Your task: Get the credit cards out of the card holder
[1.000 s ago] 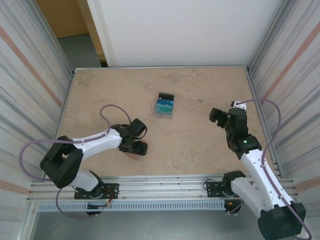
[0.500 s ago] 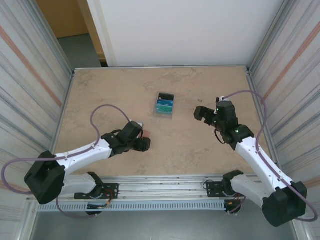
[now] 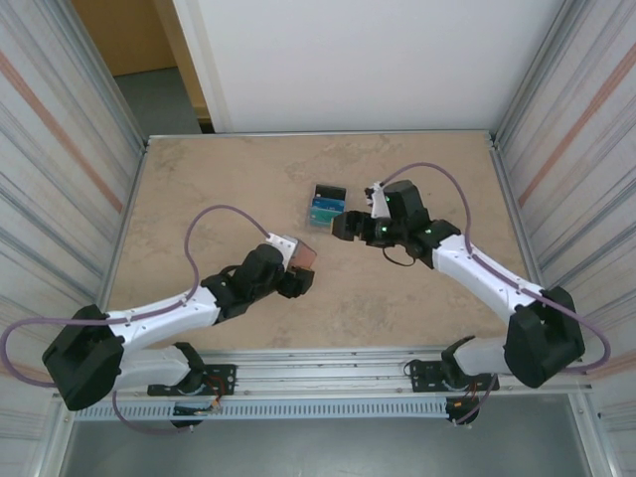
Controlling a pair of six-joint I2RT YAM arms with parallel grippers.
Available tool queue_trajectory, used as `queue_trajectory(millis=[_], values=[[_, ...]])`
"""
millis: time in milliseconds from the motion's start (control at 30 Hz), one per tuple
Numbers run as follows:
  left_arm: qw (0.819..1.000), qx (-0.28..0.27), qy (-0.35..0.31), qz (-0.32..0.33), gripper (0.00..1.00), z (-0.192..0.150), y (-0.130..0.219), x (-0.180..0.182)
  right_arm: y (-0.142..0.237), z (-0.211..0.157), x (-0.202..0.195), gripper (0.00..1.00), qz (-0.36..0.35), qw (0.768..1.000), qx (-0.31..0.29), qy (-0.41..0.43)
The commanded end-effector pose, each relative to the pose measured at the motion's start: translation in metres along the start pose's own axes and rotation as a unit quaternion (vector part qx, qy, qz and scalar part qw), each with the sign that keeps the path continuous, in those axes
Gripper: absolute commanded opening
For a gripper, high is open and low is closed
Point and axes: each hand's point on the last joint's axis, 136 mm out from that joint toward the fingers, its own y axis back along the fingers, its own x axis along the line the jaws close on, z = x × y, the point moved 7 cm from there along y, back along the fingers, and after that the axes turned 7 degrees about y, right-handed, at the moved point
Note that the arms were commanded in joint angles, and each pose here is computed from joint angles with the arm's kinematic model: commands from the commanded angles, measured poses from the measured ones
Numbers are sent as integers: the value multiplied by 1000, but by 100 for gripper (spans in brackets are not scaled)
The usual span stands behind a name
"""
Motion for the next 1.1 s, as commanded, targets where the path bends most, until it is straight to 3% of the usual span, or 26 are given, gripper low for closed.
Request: queue_trajectory(millis=[0, 667, 733, 933, 1067], values=[[996, -78, -31, -23, 76, 26, 8, -10, -4, 3, 32, 84, 66, 996, 22, 50], [992, -106, -25, -63, 76, 43, 17, -23, -51, -10, 44, 60, 106, 991, 70, 50], [992, -108, -25, -66, 77, 45, 18, -25, -54, -11, 44, 54, 109, 990, 72, 49], [991, -112, -22, -76, 81, 48, 19, -28, -53, -4, 49, 18, 116, 989, 63, 58], [989, -120, -18, -87, 98, 54, 27, -30, -48, 1, 47, 4, 96, 991, 59, 74]])
